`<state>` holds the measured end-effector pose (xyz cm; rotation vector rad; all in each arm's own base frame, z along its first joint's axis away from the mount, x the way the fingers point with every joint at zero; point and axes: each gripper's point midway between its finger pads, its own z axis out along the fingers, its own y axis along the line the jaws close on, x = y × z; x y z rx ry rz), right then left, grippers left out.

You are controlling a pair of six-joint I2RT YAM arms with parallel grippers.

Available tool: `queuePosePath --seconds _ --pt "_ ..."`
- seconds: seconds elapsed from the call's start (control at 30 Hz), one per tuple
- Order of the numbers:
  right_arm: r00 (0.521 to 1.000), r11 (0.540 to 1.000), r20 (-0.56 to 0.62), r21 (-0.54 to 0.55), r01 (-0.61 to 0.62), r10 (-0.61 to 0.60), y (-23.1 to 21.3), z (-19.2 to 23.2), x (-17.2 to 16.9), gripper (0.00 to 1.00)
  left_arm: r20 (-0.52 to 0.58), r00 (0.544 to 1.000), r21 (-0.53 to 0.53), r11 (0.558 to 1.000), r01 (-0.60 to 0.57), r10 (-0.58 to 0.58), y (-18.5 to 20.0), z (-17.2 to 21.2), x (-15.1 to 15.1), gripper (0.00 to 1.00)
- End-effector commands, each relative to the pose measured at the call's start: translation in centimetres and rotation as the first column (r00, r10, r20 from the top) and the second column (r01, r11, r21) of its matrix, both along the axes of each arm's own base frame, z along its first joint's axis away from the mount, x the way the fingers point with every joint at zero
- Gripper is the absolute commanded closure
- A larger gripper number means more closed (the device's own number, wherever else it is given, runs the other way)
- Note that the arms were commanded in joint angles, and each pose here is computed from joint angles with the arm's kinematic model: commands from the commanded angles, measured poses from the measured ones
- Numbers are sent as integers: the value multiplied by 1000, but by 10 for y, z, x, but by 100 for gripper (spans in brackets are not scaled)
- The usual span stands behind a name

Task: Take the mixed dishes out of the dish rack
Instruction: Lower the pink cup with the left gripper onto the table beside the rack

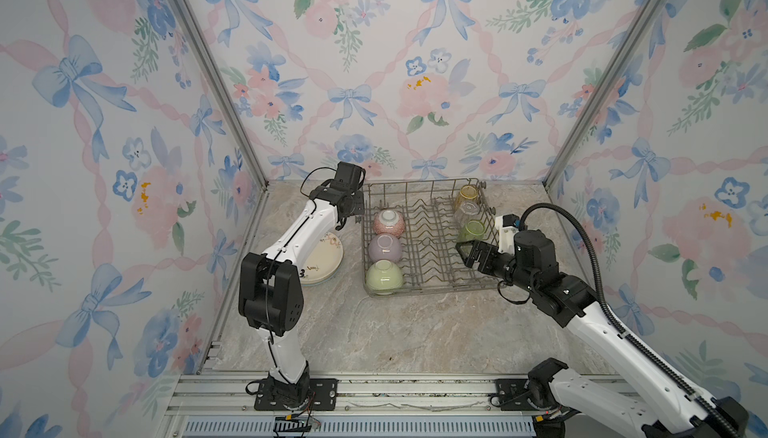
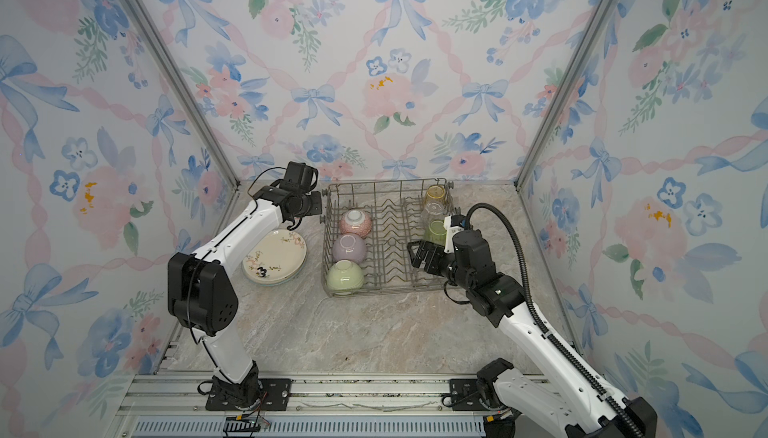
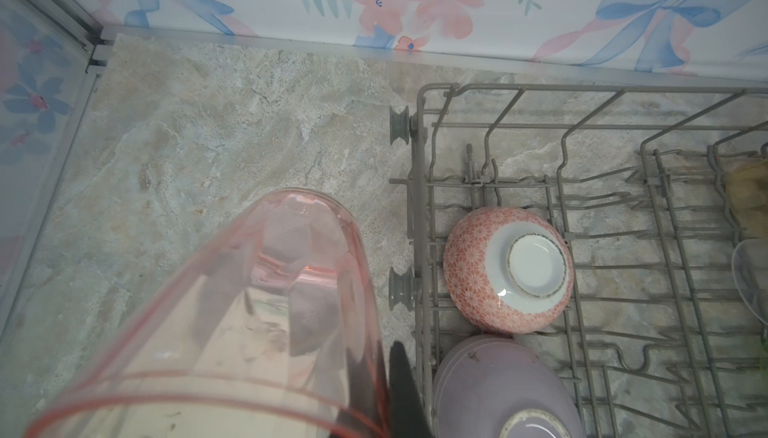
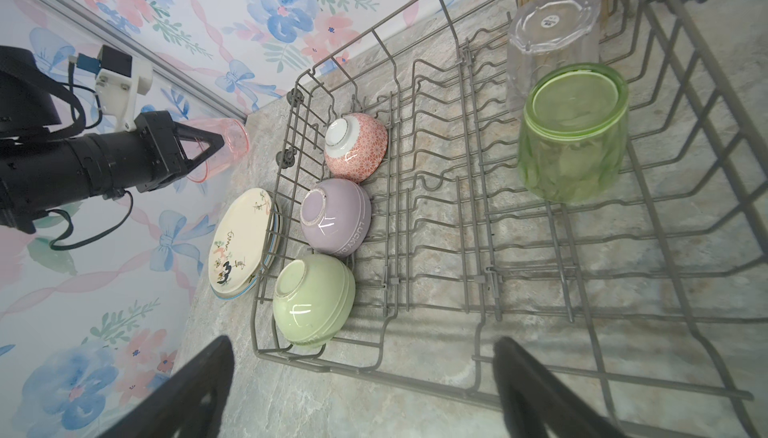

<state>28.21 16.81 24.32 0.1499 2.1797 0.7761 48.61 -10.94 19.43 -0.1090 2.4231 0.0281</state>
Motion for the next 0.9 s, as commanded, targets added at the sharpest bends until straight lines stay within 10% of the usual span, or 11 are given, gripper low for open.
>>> queuePosePath --seconds 0.0,0.87 --pt "1000 999 -27 -36 -9 8 -6 -14 -7 1 -128 991 65 997 37 -28 9 -29 -2 100" --pt "997 996 -76 -86 7 -14 -16 -34 -6 1 -355 931 41 993 108 -87 24 -86 15 100"
